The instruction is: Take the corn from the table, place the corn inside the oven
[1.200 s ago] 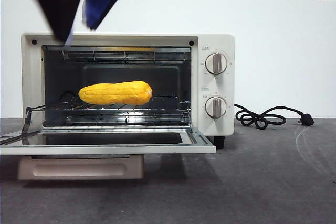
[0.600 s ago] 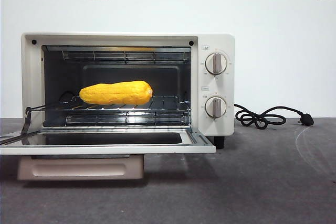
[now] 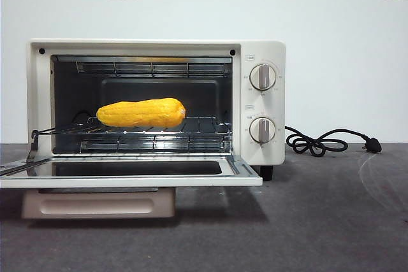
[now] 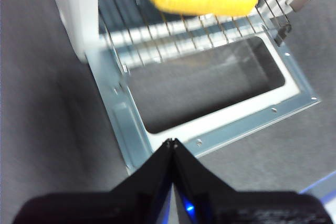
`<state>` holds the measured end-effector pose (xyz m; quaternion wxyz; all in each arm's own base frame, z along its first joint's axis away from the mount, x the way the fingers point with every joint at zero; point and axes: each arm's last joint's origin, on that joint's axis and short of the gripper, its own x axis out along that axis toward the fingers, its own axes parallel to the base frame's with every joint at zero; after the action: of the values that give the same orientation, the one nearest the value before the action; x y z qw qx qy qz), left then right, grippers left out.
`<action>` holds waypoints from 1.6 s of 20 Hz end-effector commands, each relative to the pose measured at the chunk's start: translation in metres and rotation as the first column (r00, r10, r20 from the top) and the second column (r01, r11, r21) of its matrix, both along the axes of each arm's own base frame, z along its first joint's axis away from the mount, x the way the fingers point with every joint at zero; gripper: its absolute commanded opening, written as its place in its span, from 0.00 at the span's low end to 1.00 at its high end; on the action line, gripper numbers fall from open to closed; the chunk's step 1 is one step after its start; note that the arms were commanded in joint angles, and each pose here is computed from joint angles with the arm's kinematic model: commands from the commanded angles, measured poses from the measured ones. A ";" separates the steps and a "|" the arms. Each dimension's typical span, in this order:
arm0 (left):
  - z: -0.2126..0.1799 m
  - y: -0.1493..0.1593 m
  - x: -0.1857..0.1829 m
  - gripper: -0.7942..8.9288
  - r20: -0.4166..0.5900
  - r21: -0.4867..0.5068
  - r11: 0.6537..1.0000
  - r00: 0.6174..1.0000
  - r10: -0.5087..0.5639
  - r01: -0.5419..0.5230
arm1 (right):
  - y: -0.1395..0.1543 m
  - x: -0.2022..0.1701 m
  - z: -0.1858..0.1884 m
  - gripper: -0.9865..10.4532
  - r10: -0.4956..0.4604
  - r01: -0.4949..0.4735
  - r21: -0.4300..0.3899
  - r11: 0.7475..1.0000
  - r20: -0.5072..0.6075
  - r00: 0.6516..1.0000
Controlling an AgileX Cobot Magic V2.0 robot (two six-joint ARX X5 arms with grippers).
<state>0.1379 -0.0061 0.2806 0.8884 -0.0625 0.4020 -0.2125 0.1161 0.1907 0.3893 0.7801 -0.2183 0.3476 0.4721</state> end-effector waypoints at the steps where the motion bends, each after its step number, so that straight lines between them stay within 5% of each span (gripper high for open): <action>1: -0.016 0.014 -0.001 0.07 -0.039 -0.102 0.992 0.997 0.069 -0.073 | -0.008 0.014 -0.005 0.08 0.012 -0.011 0.007 1.000 -0.077 0.997; 5: -0.034 0.033 0.004 0.07 -0.066 -0.318 0.940 0.992 0.110 -0.125 | -0.030 0.036 -0.007 0.08 0.109 -0.086 0.116 0.990 -0.209 0.972; 12: -0.079 0.051 0.048 0.07 -0.316 -0.360 0.902 0.941 0.120 -0.236 | -0.065 0.064 -0.007 0.08 -0.005 0.036 0.144 0.989 -0.210 0.978; 17: -0.105 0.059 0.069 0.07 -0.400 -0.362 0.880 0.904 0.151 -0.307 | -0.074 0.071 -0.006 0.08 -0.040 0.068 0.148 0.987 -0.187 0.982; 21: -0.120 0.059 0.078 0.07 -0.461 -0.290 0.888 0.865 0.197 -0.357 | -0.074 0.073 -0.005 0.08 -0.041 0.069 0.158 0.985 -0.172 0.984; 32: -0.139 0.034 0.092 0.07 -0.501 -0.184 0.937 0.848 0.170 -0.297 | -0.073 0.073 -0.005 0.08 -0.041 0.068 0.162 0.985 -0.166 0.985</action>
<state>0.2314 0.0287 0.1451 0.7699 -0.2700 0.5629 -0.1320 0.1875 0.1164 0.3869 0.7794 -0.1020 0.3743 0.4919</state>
